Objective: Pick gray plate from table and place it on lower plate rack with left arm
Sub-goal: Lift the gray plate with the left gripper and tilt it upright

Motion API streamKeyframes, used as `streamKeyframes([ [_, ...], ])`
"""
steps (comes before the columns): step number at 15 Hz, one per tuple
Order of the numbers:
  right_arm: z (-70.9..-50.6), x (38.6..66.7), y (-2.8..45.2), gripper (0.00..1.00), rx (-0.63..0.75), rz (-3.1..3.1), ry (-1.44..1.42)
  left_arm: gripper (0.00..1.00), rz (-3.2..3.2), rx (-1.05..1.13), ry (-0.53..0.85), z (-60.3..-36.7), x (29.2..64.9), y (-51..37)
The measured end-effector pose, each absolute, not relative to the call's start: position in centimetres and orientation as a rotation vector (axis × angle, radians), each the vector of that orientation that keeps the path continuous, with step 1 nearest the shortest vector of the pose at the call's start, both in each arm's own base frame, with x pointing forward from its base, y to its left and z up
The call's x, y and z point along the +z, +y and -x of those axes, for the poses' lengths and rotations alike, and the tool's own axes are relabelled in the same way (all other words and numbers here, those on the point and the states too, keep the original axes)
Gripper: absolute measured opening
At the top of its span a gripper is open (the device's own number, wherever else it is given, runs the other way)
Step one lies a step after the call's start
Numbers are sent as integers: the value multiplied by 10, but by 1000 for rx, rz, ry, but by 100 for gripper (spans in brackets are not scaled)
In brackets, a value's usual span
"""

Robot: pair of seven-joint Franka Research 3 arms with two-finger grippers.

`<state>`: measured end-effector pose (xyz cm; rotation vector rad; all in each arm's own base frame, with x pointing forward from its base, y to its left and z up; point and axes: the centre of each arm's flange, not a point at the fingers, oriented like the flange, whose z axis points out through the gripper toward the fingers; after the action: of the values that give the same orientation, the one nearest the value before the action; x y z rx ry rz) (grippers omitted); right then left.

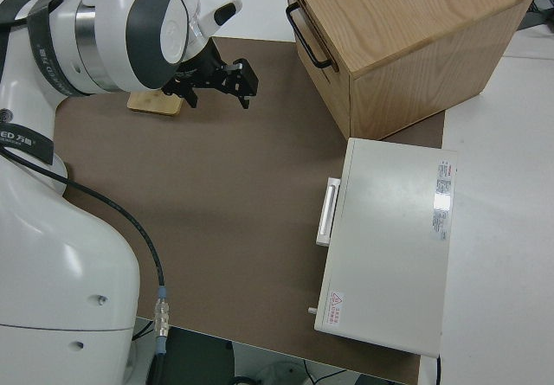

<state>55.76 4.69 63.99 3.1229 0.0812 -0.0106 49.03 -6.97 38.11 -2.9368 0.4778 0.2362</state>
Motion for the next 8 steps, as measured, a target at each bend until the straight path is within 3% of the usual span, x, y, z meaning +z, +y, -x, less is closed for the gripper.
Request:
streamKeyframes([
  [8,-558,640,47,99,-11,-3123,81,1,2960,336,401,-483,494,-39],
])
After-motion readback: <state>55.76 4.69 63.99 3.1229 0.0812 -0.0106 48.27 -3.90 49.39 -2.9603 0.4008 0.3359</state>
